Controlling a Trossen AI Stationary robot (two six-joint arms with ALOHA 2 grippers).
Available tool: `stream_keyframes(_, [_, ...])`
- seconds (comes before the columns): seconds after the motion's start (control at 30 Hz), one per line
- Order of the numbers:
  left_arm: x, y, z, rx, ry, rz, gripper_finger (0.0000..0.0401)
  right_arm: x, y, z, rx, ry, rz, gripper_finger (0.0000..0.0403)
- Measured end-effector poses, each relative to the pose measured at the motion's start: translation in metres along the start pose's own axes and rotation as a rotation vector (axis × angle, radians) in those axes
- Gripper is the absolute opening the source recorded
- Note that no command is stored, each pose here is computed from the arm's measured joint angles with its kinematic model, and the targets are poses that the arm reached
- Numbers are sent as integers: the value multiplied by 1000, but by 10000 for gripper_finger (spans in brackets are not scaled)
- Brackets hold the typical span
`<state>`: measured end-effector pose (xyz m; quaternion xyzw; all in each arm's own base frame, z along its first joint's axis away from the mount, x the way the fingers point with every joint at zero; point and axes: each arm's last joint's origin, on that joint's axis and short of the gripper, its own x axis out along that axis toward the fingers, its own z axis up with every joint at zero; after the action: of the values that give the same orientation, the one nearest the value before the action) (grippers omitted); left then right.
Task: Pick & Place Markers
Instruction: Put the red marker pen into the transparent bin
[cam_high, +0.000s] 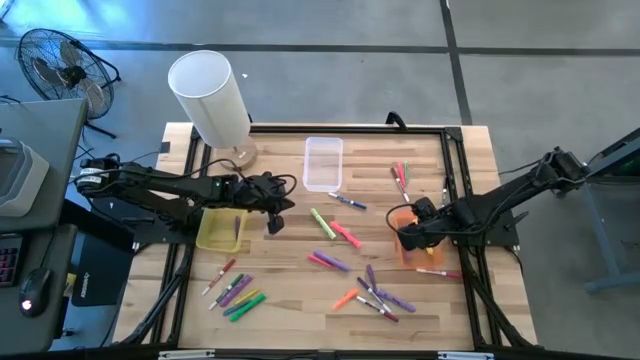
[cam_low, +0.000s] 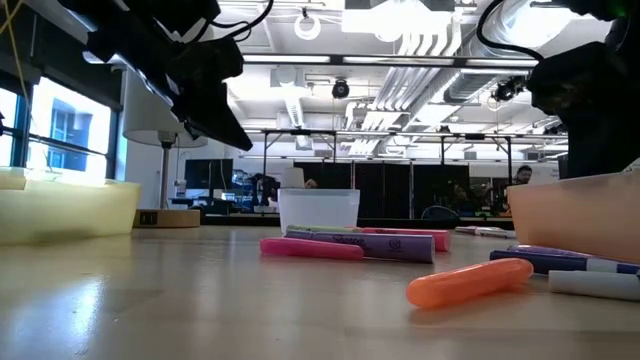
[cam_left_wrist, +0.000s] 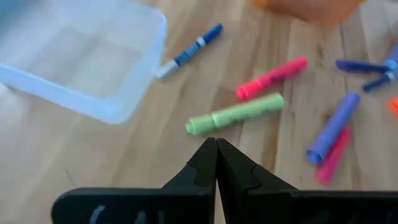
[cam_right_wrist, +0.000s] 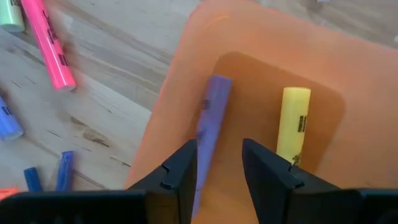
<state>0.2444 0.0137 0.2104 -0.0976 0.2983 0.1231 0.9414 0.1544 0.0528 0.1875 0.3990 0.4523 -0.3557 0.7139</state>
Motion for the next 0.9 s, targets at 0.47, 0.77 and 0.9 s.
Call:
stream_keyframes(0.47, [2,-1,0,32,2,-13,131,-24,-7,11,-132,-215,132,82])
stream_keyframes(0.77, [-24,-50,16,198,99,-51,113,-54,14,28,-269,-636,357,78])
stream_keyframes(0.9, [-49,-76,26,176,132,-2,108,-55,28,29,-340,-686,409,78])
